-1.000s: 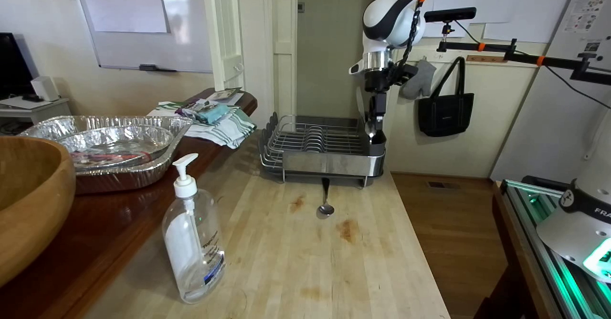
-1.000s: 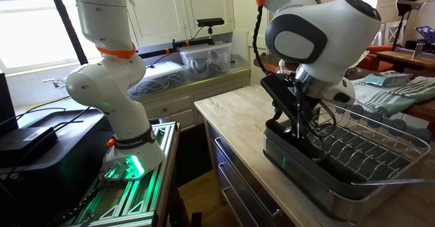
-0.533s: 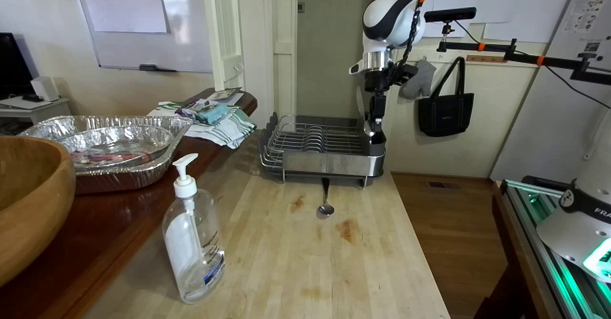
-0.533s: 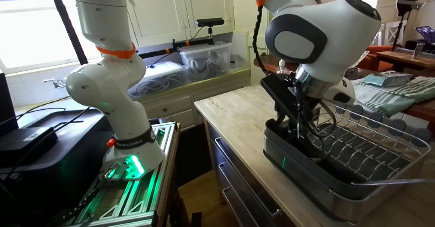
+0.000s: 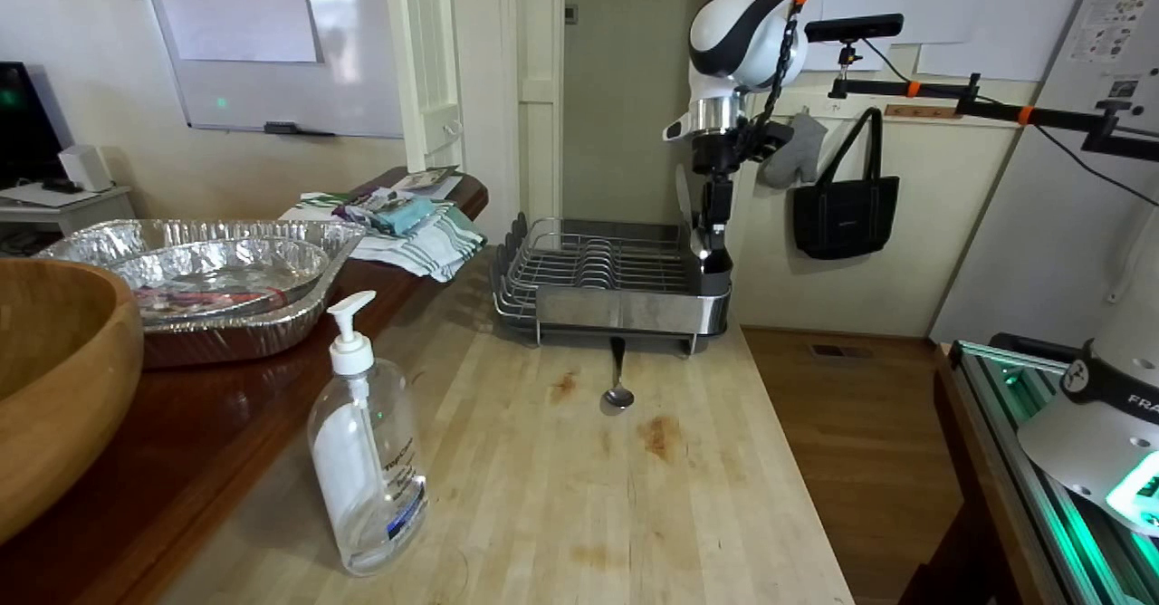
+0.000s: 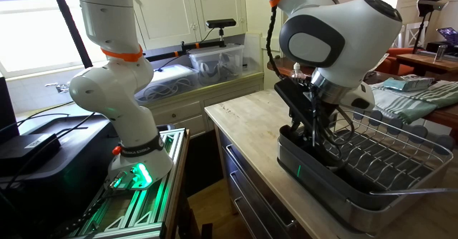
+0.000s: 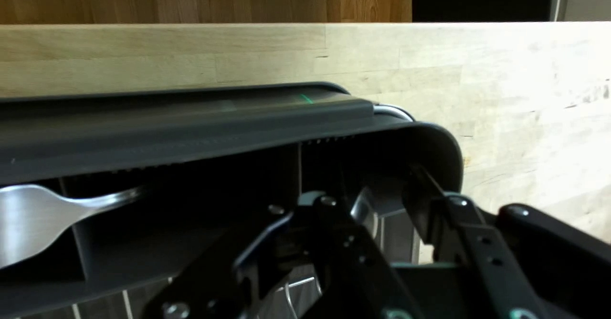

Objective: Remove the spoon from the dish rack

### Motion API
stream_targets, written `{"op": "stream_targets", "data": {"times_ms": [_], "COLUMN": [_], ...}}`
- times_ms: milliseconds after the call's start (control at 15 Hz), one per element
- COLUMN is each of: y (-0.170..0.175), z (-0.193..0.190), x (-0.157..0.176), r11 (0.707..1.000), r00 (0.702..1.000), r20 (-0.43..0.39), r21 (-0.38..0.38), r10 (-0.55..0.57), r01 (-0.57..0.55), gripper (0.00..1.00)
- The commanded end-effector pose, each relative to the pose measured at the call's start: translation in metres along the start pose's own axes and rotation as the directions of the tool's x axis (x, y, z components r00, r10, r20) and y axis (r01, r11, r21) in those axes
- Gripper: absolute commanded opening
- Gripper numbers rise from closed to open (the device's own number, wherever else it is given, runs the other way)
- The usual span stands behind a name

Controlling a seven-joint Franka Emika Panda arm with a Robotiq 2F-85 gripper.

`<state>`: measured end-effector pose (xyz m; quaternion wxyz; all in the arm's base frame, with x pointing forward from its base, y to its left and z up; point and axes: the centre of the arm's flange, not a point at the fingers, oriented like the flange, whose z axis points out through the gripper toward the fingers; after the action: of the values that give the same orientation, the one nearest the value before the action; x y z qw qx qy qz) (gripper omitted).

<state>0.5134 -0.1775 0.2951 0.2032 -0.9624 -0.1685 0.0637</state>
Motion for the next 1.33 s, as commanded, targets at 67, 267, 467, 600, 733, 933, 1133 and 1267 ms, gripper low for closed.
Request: {"op": "stream_targets", "data": {"times_ms": [67,267,467,600,733,933,1133,1267], "y": [0.0089,0.0120,0.0120,0.0122,0.0123,0.0117,0.0106,0.0099], "z": [0.0008,0.0009,0.0017,0.0019,0.0018,0.0019,0.0020,0.0018], "x": [-0.0014,-0.0019,0.0000,0.0003,0.0012,0.0022,0.0028,0.0037], "r11": [1.000,0.999,0.999,0.999,0.999,0.999,1.000,1.000], "r00": [1.000,1.000,1.000,1.000,0.999,0.999,0.999,0.998], "r20": [-0.007,-0.011,-0.016,-0.020,-0.024,-0.028,-0.047,-0.056], "r21": [-0.021,-0.029,-0.033,-0.033,-0.031,-0.030,-0.024,-0.029], "r10": [0.015,0.017,0.017,0.018,0.020,0.019,0.012,0.010], "r01": [-0.015,-0.018,-0.018,-0.019,-0.021,-0.020,-0.013,-0.012], "gripper": [0.48,0.52,0.51,0.51,0.44,0.45,0.43,0.22]}}
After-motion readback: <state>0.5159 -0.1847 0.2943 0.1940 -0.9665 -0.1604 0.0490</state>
